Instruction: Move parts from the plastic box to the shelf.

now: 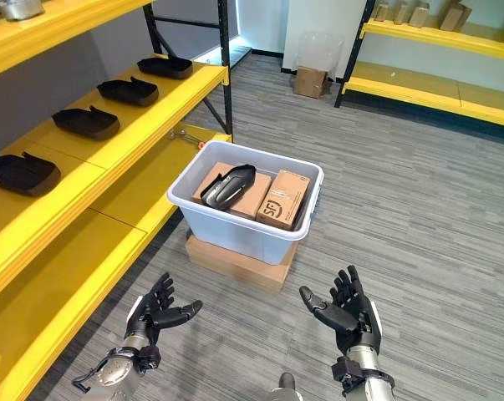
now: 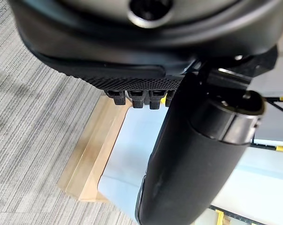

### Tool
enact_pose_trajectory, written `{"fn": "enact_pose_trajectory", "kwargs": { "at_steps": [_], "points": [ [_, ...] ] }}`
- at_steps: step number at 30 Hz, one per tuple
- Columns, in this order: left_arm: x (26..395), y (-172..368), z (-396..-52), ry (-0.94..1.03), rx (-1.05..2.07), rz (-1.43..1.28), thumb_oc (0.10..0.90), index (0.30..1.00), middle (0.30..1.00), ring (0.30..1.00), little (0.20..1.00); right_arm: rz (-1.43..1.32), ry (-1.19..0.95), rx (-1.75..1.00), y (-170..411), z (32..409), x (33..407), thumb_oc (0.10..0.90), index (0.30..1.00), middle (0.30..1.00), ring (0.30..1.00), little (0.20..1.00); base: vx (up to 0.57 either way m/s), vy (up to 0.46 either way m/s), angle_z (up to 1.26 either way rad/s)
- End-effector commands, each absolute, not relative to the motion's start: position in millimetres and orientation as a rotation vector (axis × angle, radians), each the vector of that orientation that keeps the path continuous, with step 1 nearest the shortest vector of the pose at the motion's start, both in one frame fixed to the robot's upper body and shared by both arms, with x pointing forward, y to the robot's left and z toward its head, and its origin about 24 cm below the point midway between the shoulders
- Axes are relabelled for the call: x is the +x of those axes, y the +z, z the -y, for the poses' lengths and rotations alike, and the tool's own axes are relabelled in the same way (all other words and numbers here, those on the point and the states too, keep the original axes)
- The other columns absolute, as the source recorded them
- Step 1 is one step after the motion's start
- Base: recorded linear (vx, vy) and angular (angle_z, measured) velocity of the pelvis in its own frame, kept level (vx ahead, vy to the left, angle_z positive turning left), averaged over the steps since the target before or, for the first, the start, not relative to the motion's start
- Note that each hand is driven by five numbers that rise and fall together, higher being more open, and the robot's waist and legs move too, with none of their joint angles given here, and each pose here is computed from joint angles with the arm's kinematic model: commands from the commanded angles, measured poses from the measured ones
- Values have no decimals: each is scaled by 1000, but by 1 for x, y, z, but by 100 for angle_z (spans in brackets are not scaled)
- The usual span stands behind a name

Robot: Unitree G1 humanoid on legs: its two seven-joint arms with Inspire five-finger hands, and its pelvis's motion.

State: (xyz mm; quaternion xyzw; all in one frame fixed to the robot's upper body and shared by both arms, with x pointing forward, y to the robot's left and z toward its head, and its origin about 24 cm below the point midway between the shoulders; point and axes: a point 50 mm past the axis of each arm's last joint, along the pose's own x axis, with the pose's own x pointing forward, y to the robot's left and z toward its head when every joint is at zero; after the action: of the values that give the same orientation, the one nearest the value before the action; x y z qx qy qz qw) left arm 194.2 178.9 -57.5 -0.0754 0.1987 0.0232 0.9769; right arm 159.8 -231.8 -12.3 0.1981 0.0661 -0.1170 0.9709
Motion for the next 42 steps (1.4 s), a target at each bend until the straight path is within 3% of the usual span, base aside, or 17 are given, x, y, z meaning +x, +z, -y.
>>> {"fn": "enact_pose_trajectory", "kwargs": {
  "at_steps": [1,9,15,24,42],
  "points": [
    [231,-14,-181,12,-165,-144,900,1000,1000,1000,1000,177,-190,364,42,245,178,900,1000,1000,1000,1000,-5,-79,-9],
    [246,-6,-161,-25,-199,-114,900,1000,1000,1000,1000,170,-198,310,44,248,173,900,1000,1000,1000,1000,12,-198,-12],
    [241,4,-184,62,-211,-60,900,1000,1000,1000,1000,142,-158,302,40,240,188,900,1000,1000,1000,1000,-7,-32,-59],
    [245,8,-190,134,-262,-26,900,1000,1000,1000,1000,139,-121,303,41,232,206,900,1000,1000,1000,1000,228,300,-89],
    [264,25,-186,125,-239,25,900,1000,1000,1000,1000,186,-92,349,52,217,219,900,1000,1000,1000,1000,101,165,-5]
  ]
}}
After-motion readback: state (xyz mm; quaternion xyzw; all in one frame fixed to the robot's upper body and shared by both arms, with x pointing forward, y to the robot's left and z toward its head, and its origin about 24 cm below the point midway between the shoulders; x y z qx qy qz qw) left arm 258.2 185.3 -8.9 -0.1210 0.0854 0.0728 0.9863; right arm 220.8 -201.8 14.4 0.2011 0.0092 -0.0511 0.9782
